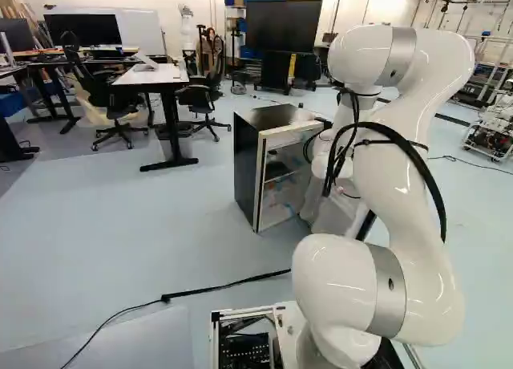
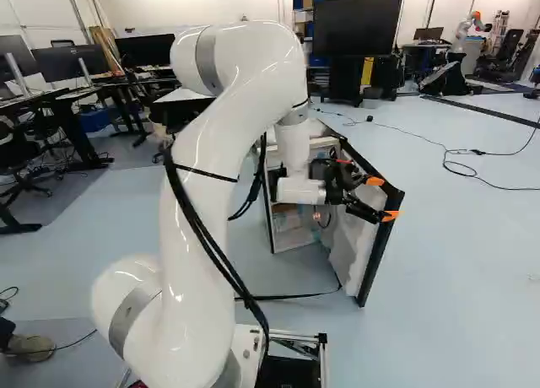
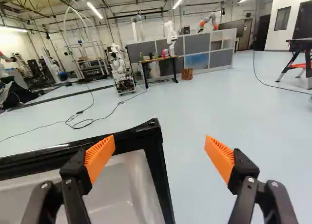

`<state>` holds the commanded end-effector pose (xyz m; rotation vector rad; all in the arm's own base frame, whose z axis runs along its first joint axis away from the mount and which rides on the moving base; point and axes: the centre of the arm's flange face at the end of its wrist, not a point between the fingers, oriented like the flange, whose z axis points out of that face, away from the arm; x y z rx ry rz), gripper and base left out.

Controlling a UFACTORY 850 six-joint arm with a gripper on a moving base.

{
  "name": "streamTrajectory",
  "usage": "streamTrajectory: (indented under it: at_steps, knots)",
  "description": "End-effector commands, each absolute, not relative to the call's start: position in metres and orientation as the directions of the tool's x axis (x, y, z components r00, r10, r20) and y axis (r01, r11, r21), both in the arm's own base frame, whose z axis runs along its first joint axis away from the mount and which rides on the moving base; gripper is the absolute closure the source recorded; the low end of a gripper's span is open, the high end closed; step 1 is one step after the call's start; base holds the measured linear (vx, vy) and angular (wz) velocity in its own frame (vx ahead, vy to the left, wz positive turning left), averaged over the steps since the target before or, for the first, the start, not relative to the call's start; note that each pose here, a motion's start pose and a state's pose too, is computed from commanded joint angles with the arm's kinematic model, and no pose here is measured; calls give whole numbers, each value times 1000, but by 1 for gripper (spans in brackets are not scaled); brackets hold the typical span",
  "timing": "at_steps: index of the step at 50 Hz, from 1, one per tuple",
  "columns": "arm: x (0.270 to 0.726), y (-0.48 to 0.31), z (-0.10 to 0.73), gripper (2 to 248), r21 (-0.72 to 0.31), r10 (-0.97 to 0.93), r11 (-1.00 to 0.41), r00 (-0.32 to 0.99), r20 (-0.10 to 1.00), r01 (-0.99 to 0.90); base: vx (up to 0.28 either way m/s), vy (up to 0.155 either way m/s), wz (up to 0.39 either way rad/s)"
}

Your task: Open the fridge door

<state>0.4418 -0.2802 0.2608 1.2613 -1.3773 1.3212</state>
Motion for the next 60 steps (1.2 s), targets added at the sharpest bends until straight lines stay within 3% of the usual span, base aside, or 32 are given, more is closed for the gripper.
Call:
streamTrajectory:
  at_steps: [46, 60]
  knots:
    - [525, -343, 247, 3, -279, -51, -31, -277, 959, -960, 0, 0, 0]
    - [530, -347, 246, 3, -288, -46, -30, -286, 957, -957, 0, 0, 0]
